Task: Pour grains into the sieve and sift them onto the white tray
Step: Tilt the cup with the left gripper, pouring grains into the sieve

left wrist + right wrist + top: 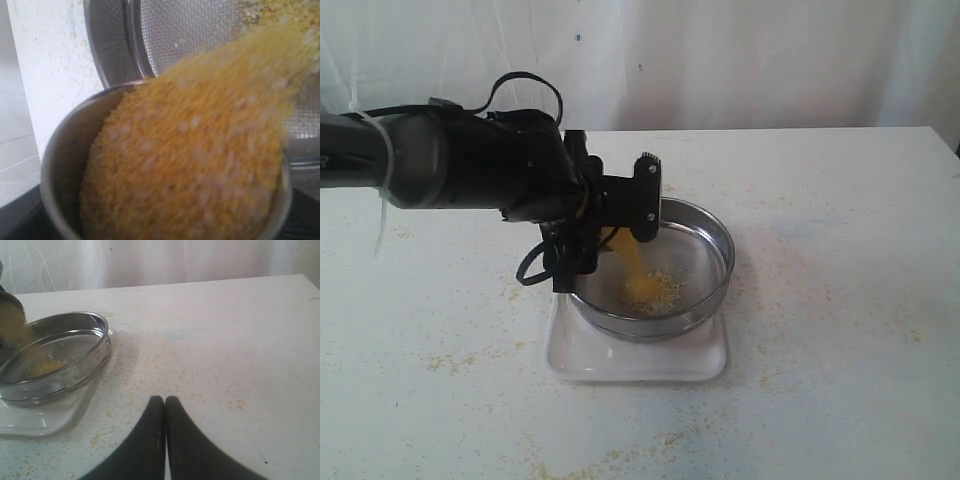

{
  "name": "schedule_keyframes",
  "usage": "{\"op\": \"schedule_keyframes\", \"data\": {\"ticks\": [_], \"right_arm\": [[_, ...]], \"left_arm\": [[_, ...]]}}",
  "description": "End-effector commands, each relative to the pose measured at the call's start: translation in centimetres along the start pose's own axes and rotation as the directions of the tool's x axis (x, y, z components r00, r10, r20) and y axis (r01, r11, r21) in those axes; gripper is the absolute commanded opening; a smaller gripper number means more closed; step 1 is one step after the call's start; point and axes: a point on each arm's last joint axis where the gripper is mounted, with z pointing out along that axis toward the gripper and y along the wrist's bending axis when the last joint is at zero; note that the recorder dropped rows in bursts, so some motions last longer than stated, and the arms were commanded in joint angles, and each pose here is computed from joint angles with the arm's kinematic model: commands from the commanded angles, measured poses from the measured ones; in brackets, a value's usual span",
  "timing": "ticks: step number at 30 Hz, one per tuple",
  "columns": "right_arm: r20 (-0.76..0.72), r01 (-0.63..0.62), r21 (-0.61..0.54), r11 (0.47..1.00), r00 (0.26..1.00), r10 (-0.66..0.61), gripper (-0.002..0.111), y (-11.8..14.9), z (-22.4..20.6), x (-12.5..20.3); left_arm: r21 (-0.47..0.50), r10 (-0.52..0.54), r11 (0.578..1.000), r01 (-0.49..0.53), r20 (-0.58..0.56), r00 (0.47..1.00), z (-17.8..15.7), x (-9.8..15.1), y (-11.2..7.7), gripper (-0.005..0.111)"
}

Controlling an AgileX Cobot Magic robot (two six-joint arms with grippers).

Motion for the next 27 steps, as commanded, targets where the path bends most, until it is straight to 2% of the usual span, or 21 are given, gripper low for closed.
{"op": "schedule_keyframes", "data": {"ticks": [1, 4, 6, 9, 10, 14, 15, 27], "right_arm": [[0.006, -0.007, 0.003, 1.000, 1.000, 0.007, 0.000, 0.0, 0.0, 0.1], [0.006, -0.007, 0.003, 1.000, 1.000, 0.007, 0.000, 0.0, 0.0, 0.1], [0.006, -0.007, 0.003, 1.000, 1.000, 0.007, 0.000, 0.0, 0.0, 0.1], [0.006, -0.007, 0.003, 1.000, 1.000, 0.007, 0.000, 0.0, 0.0, 0.1], [0.006, -0.007, 0.003, 1.000, 1.000, 0.007, 0.000, 0.0, 0.0, 0.1], [0.006, -0.007, 0.003, 1.000, 1.000, 0.007, 0.000, 0.0, 0.0, 0.1], [0.006, -0.007, 0.003, 1.000, 1.000, 0.007, 0.000, 0.0, 0.0, 0.1], [0.006, -0.007, 0.003, 1.000, 1.000, 0.007, 0.000, 0.0, 0.0, 0.1]], "left_arm": [[-0.025, 0.150, 0.988, -0.152, -0.086, 0.985, -0.5, -0.6, 0.6, 0.000], [-0.036, 0.271, 0.960, -0.279, -0.138, 0.953, -0.8, -1.5, 0.9, 0.000], [-0.050, 0.367, 0.922, -0.384, -0.208, 0.907, -0.8, -1.9, 1.1, 0.000], [-0.064, 0.525, 0.824, -0.563, -0.290, 0.800, -0.6, -2.4, 1.3, 0.000], [-0.071, 0.552, 0.800, -0.595, -0.303, 0.777, -0.5, -2.6, 1.3, 0.000], [-0.139, 0.663, 0.643, -0.753, -0.391, 0.638, -0.7, -3.9, 1.8, 0.000], [-0.151, 0.673, 0.619, -0.771, -0.402, 0.620, -0.8, -4.1, 1.8, 0.000], [-0.165, 0.709, 0.515, -0.841, -0.469, 0.527, -1.9, -6.2, 1.0, 0.000]]}}
